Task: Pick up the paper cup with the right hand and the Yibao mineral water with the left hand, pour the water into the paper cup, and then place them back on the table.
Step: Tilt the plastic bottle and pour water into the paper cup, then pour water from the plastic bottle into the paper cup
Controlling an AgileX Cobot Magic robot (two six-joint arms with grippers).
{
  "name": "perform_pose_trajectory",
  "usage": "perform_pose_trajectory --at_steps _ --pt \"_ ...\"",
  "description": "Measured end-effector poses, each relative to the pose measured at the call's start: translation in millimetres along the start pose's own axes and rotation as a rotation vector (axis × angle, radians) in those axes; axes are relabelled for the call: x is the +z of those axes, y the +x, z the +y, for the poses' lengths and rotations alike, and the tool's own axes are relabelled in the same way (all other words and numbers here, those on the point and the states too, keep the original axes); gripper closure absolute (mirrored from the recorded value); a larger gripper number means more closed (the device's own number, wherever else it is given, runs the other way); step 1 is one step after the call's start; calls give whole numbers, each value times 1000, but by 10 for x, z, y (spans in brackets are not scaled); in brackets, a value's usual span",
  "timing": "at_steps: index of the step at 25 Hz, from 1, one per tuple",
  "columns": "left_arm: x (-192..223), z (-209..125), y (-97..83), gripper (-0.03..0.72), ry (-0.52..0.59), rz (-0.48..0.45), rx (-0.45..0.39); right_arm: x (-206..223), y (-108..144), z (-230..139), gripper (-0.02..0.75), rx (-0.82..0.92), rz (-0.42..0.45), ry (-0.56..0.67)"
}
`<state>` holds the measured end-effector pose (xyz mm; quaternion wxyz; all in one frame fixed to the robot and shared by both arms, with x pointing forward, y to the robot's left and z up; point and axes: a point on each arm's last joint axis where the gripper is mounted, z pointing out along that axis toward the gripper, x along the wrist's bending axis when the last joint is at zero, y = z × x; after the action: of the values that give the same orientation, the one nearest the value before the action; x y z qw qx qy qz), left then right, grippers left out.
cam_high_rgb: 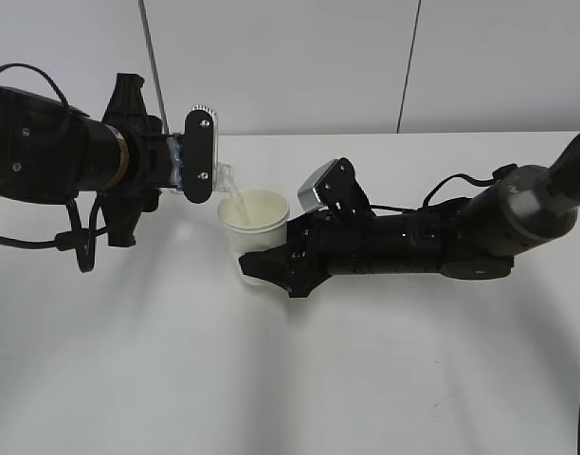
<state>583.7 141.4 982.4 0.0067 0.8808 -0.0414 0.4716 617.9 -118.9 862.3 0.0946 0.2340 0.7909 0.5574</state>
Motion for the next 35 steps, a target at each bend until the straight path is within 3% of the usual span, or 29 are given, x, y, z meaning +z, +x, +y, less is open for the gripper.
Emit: perform_pose_trajectory --at_steps 35 --pt "0 -1 18 332 2 20 48 0 1 -3 234 -3 1 4"
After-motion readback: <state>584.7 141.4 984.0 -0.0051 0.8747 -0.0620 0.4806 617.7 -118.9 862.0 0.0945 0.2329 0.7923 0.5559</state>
